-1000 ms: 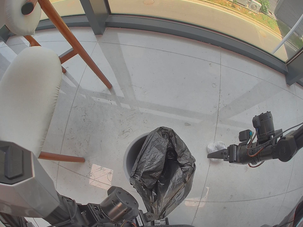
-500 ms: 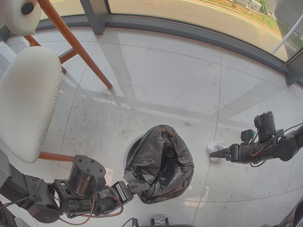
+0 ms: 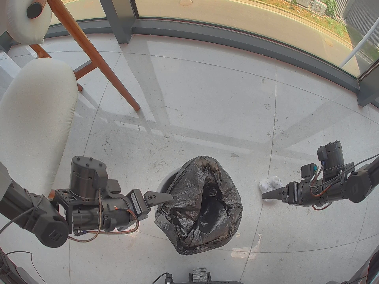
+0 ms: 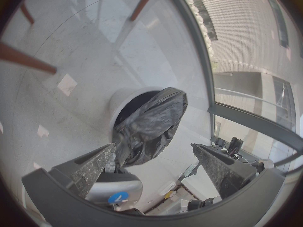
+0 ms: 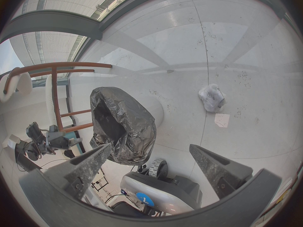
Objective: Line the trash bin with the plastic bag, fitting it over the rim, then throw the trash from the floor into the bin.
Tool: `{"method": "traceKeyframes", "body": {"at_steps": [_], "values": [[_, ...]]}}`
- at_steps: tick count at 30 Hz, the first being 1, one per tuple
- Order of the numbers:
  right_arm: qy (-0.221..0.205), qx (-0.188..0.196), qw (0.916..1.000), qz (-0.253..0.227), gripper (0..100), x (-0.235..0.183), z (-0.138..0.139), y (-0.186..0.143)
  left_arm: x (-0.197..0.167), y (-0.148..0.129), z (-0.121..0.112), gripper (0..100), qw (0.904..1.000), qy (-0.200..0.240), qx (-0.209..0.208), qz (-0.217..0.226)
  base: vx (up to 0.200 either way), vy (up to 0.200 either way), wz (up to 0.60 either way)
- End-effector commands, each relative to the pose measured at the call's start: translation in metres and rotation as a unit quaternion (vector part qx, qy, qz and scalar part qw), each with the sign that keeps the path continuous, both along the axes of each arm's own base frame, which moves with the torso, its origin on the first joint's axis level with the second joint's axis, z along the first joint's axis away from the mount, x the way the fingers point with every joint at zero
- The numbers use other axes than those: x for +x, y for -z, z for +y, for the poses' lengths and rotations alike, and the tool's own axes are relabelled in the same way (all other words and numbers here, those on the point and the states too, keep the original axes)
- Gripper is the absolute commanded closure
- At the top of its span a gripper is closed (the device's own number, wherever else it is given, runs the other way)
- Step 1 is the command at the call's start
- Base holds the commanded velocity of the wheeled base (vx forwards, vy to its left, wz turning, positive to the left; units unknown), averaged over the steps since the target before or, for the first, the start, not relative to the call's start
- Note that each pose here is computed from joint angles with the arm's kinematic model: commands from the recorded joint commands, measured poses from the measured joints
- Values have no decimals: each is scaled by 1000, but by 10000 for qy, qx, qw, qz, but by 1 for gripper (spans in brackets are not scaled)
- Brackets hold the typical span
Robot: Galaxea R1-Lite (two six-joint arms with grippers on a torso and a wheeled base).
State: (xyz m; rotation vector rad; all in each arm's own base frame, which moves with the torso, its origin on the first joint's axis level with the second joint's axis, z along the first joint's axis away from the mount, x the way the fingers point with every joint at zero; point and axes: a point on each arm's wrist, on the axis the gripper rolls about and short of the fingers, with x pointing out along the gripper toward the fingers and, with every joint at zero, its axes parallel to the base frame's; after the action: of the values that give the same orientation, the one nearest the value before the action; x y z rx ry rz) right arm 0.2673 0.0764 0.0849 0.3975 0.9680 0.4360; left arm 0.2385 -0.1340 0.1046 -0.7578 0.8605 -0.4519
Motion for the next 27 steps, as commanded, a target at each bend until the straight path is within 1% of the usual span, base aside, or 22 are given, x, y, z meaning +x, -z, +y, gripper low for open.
{"method": "traceKeyframes", "body": {"at_steps": [1, 5, 8, 14, 18, 23, 27], "values": [[-15, -9, 10000, 25, 0, -2, 0, 1, 20, 2, -3, 0, 9990, 130, 29, -437, 0, 0, 0], [-23, -7, 10000, 17, 0, -2, 1, 1, 30, 11, -9, 0, 9938, 363, 241, -1020, 0, 0, 0], [-13, -22, 10000, 29, 0, -3, 0, 1, 33, 18, -12, 0, 9903, 529, 448, -1206, 0, 0, 0], [7, -60, 9999, 83, 0, -6, -1, 4, 32, 21, -15, 0, 9843, 758, 705, -1429, 0, 0, 0], [7, -62, 9999, 90, 0, -6, 0, 4, 35, 28, -17, 0, 9831, 818, 816, -1420, 0, 0, 0], [-24, -56, 10000, 68, 0, -6, 1, 3, 40, 37, -21, 0, 9778, 985, 1063, -1513, 0, 0, 0], [-24, -60, 9999, 83, 0, -7, 1, 4, 46, 39, -23, 0, 9753, 949, 1172, -1616, 0, 0, 0]]}}
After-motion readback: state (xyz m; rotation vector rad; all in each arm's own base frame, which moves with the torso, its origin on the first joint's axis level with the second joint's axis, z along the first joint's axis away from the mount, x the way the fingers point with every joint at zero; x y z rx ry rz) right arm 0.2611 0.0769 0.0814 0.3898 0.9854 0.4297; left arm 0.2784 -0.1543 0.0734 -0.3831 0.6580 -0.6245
